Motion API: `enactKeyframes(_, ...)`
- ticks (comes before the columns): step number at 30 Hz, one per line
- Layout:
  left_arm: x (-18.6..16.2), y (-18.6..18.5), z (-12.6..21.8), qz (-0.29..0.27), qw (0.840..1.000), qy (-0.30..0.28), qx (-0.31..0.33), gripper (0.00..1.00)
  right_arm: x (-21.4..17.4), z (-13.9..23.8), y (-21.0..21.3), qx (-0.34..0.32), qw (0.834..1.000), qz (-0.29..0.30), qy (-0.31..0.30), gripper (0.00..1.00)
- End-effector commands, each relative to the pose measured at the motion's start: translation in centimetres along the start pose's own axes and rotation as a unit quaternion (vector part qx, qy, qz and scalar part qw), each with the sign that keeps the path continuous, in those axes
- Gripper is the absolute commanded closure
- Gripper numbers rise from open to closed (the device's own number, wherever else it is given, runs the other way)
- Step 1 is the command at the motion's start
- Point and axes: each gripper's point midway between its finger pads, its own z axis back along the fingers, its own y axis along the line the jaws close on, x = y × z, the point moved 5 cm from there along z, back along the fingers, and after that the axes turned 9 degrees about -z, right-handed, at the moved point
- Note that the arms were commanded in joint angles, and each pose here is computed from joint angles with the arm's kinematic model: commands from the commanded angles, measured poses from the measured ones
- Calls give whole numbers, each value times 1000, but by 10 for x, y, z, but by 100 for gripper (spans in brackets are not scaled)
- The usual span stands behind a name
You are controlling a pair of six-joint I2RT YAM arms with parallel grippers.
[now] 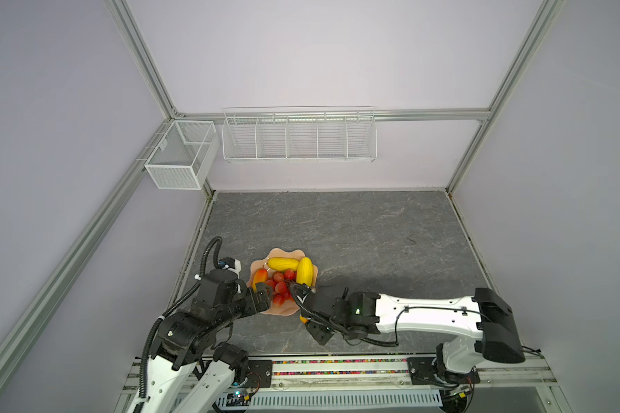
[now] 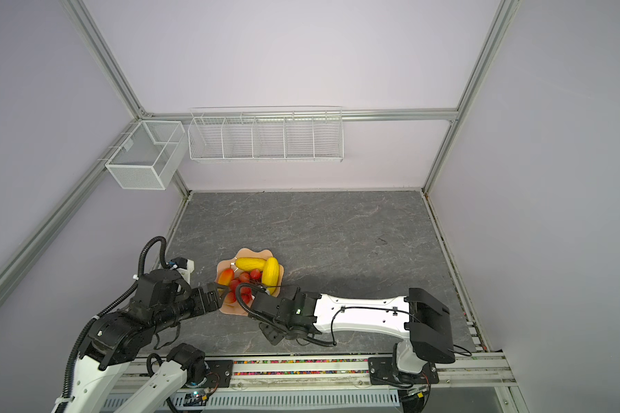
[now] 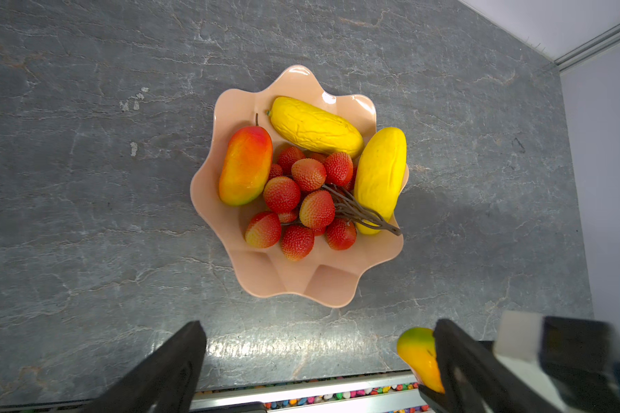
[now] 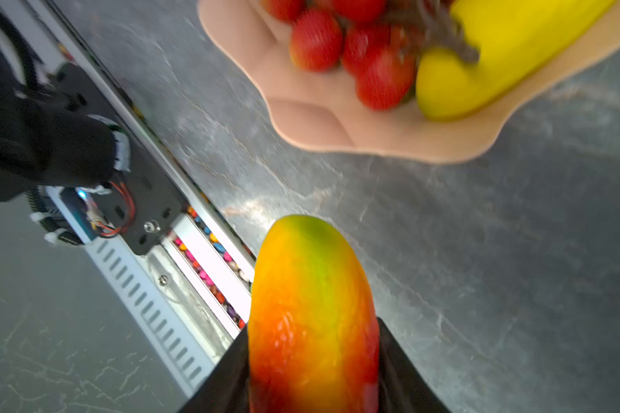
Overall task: Place and organize the fake fruits in the fruit bowl
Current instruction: 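Grasp the red-yellow fruit beside the bowl with the right gripper and drop it in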
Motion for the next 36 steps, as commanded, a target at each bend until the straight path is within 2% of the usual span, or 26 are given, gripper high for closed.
enactKeyframes(1, 4, 5, 15, 20, 999, -28, 16, 1, 33, 0, 4, 22, 993, 112, -26, 52)
enactKeyframes(5, 6, 10, 24, 22, 998, -37, 34, 1, 59, -17, 17, 74, 979, 187, -30, 52)
enactKeyframes(12, 4, 18, 38, 38, 996, -57, 55, 1, 75, -59, 14, 113, 967, 228, -3, 52)
enactKeyframes(24, 3, 23, 39, 48, 994, -69, 65, 1, 82, -94, -5, 98, 966, 236, 27, 50)
enactKeyframes(36, 10, 21, 35, 42, 994, -76, 68, 1, 81, -99, -5, 94, 966, 236, 40, 39)
